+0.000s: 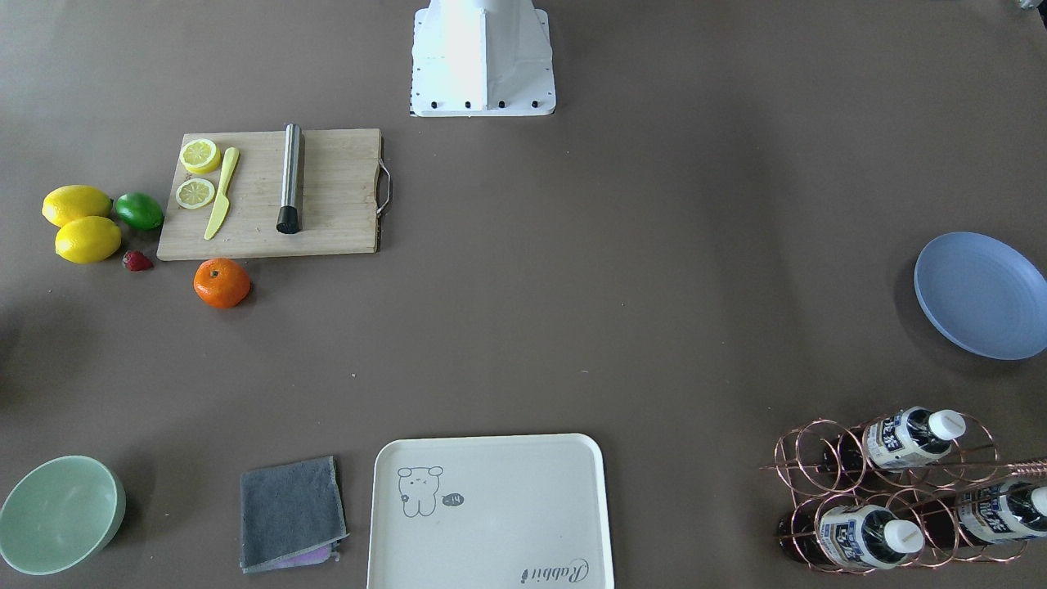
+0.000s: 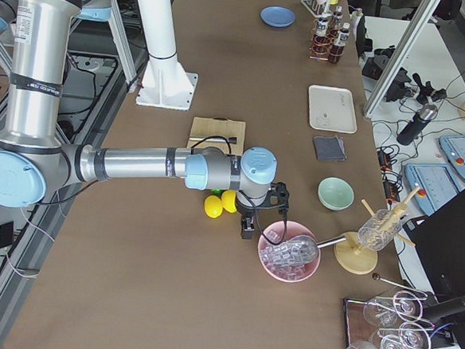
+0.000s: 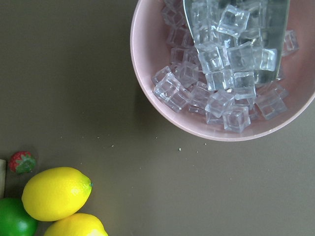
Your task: Pick orange to plate
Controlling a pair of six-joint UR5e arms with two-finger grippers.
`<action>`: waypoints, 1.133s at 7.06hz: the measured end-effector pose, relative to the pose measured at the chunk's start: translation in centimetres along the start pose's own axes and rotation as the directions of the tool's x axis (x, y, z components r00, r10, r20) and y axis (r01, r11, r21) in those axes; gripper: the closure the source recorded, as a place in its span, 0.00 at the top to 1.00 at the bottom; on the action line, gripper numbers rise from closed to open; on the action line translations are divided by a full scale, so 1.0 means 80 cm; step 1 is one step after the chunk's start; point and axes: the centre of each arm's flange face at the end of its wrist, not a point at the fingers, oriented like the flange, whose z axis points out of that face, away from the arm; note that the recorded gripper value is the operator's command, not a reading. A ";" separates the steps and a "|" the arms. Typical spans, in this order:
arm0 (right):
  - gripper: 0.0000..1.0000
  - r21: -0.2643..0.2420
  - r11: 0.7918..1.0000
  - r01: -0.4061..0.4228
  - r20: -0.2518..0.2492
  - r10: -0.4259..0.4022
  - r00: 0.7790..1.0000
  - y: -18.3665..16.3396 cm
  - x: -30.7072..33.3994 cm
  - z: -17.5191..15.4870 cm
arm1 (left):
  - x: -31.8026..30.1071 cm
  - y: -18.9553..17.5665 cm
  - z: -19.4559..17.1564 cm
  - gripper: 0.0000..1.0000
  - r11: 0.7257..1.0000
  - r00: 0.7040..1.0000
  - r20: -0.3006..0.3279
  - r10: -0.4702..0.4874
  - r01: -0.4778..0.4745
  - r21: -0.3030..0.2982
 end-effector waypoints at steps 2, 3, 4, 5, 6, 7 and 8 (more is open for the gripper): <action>1.00 0.003 1.000 0.004 0.002 -0.004 1.000 -0.004 -0.003 -0.002 | -0.052 -0.039 0.076 0.97 1.000 1.000 0.016 0.010 -0.010 -0.020; 1.00 0.001 1.000 0.004 0.004 -0.004 1.000 -0.004 -0.004 0.000 | -0.061 -0.044 0.112 0.97 0.999 0.998 0.062 0.022 -0.020 -0.032; 1.00 -0.003 1.000 0.008 0.007 -0.008 1.000 -0.005 -0.006 0.002 | -0.065 -0.042 0.143 0.97 0.999 0.995 0.094 0.030 -0.027 -0.035; 1.00 -0.008 1.000 0.013 0.008 -0.013 1.000 -0.006 -0.009 0.005 | -0.070 -0.037 0.170 0.95 0.998 0.994 0.104 0.040 -0.036 -0.041; 1.00 -0.014 1.000 0.019 0.008 -0.019 1.000 -0.007 -0.011 0.009 | -0.074 -0.028 0.190 0.90 0.998 0.994 0.103 0.048 -0.042 -0.053; 1.00 -0.018 1.000 0.024 0.008 -0.024 1.000 -0.008 -0.014 0.011 | -0.078 -0.019 0.206 0.69 0.997 0.994 0.098 0.056 -0.050 -0.062; 1.00 -0.020 0.999 0.028 0.007 -0.028 1.000 -0.009 -0.015 0.012 | -0.082 -0.012 0.216 0.22 0.996 0.994 0.091 0.062 -0.056 -0.067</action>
